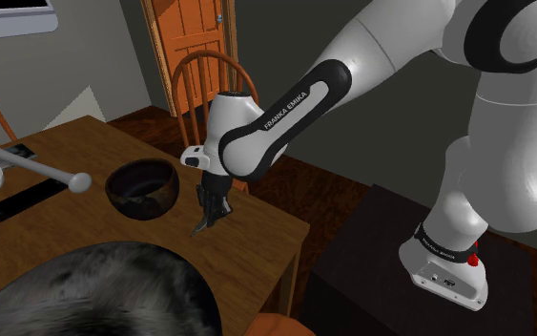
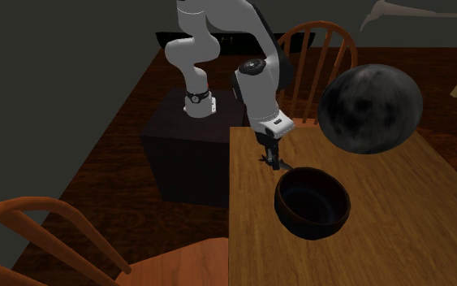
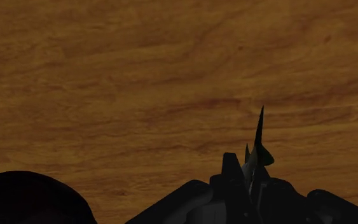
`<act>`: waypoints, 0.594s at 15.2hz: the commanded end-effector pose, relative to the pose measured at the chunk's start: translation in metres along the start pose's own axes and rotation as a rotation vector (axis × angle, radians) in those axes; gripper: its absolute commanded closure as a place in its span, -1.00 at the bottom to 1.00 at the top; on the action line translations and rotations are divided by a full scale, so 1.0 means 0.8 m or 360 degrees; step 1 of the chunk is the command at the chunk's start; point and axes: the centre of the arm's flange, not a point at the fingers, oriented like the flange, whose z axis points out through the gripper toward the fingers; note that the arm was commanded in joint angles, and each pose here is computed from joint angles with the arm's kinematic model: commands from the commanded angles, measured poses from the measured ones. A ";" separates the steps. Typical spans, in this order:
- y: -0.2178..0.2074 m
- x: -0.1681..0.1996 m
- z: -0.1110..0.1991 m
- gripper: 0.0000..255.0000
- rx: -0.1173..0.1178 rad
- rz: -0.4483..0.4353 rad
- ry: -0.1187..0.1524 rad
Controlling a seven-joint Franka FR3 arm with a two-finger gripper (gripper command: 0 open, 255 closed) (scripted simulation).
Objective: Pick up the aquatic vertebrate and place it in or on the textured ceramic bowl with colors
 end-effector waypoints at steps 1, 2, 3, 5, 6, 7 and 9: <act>0.000 -0.002 0.002 1.00 0.0004 0.0003 -0.0005; 0.000 0.000 -0.004 1.00 0.0004 0.0003 -0.0005; 0.000 0.002 -0.011 1.00 0.0004 0.0003 -0.0005; 0.001 0.006 -0.023 1.00 0.0004 0.0003 -0.0005; 0.001 0.009 -0.029 1.00 0.0004 0.0003 -0.0005; 0.001 0.011 -0.036 1.00 0.0004 0.0003 -0.0005; 0.002 0.015 -0.048 1.00 0.0004 0.0003 -0.0005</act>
